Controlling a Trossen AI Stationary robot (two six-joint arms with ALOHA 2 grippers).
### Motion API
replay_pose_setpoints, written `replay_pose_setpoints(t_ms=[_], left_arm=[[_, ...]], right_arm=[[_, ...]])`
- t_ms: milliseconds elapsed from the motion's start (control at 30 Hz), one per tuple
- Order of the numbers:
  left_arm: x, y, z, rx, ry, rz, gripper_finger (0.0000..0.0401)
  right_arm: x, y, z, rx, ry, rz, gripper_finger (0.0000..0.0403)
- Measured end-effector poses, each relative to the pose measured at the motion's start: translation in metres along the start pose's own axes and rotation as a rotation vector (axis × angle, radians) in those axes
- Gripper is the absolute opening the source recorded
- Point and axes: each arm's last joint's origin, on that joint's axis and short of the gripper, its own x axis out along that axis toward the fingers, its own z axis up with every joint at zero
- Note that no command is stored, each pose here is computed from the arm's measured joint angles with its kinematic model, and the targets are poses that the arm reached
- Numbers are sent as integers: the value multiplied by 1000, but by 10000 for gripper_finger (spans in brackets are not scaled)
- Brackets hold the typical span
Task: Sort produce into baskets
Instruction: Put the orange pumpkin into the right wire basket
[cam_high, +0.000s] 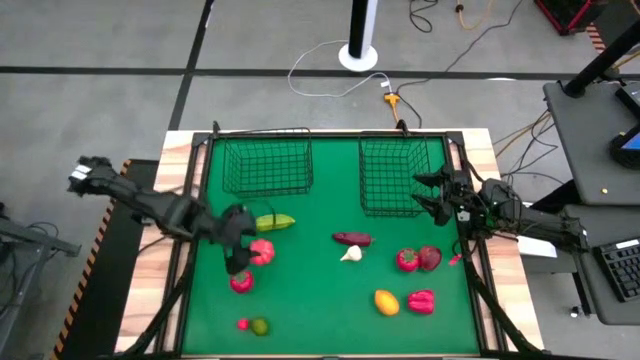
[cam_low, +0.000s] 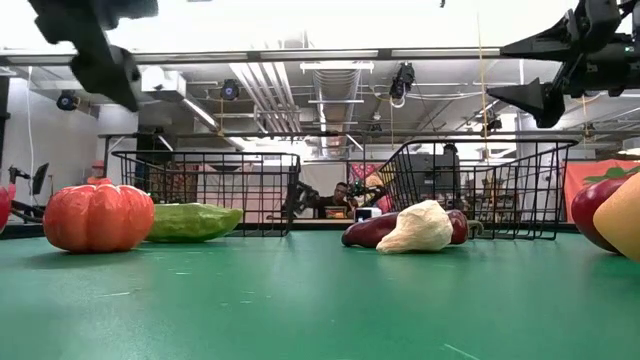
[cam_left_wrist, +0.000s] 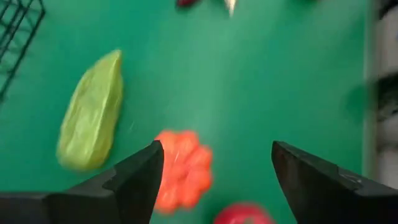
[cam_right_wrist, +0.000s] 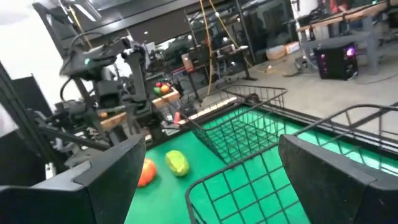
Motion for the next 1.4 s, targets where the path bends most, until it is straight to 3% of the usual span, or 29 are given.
replay_pose_setpoints(t_ms=[100,233,433,700,1067,1400], left_arm=[[9,-15,-5,73,71,127,275],[25,-21,-8,33,73,286,284],[45,-23,-11,60,97,390,314],[59,-29,-16,49,136,399,342],[55,-30,-15,34,134,344,343],[72,-22,-29,23,117,319,343]], right_arm=[[0,2,0,9,11,45,359],[0,2,1,33,13,54,359],[0,3,0,52,30,92,359],[0,3,-1,75,55,106,359],[-1,1,-8,99,131,102,359],[-1,2,-8,94,136,116,359]])
